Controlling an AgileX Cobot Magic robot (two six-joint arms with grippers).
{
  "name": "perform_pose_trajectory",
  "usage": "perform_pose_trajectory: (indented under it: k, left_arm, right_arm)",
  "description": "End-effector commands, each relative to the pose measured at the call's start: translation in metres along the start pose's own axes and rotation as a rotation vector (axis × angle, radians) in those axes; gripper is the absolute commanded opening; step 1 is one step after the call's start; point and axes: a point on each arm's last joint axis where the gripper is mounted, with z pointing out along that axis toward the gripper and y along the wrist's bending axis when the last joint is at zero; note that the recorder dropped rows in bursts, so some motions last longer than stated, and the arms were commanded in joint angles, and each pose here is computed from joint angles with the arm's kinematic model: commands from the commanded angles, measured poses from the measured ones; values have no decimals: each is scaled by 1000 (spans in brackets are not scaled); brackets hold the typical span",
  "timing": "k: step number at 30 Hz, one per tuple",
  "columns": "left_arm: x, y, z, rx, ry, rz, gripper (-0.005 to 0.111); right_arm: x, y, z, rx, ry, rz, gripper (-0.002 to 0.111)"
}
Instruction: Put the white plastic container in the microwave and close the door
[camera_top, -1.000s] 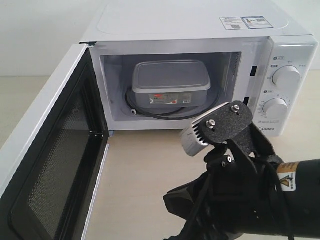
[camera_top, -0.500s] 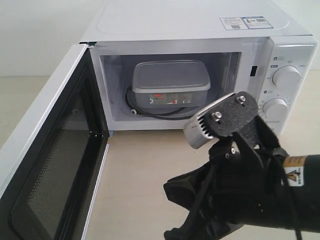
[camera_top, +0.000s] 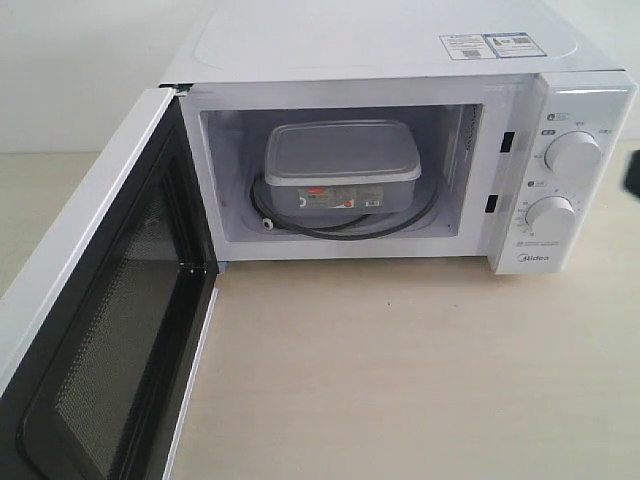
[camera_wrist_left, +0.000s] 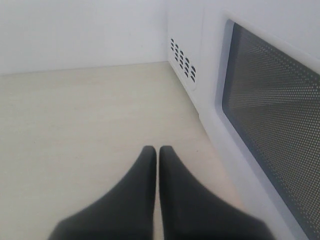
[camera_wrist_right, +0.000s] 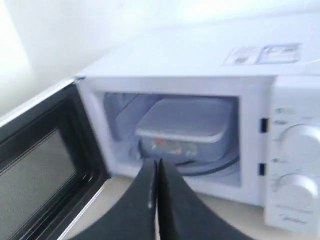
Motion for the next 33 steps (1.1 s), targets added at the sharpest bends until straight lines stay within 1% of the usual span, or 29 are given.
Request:
perform_pose_trajectory:
  k: [1,5,8,18,22,25,28,31,33]
  left_arm:
    - [1,0,0,-2,2,2,4]
    - [1,0,0,-2,2,2,4]
    - [1,0,0,-2,2,2,4]
    - [1,0,0,-2,2,2,4]
    - [1,0,0,-2,2,2,4]
    - [1,0,0,-2,2,2,4]
    - [1,0,0,-2,2,2,4]
    - [1,0,0,-2,2,2,4]
    - [1,0,0,-2,2,2,4]
  right_arm:
    - [14,-13,-33,141,-180,-13,0]
    - [30,-18,-47,230,-267,-33,0]
    - [40,-24,-48,281,-286,-26,0]
    - [81,-37,-36,316,-182,11,0]
    - [93,-42,-34,337,-177,15,0]
    - [89,-43,-37,352,-240,6,0]
    - [90,-40,-41,339,-249,-59,0]
    - [93,-40,-40,344,-208,-106,0]
    - [97,-42,-40,363,-166,-104,0]
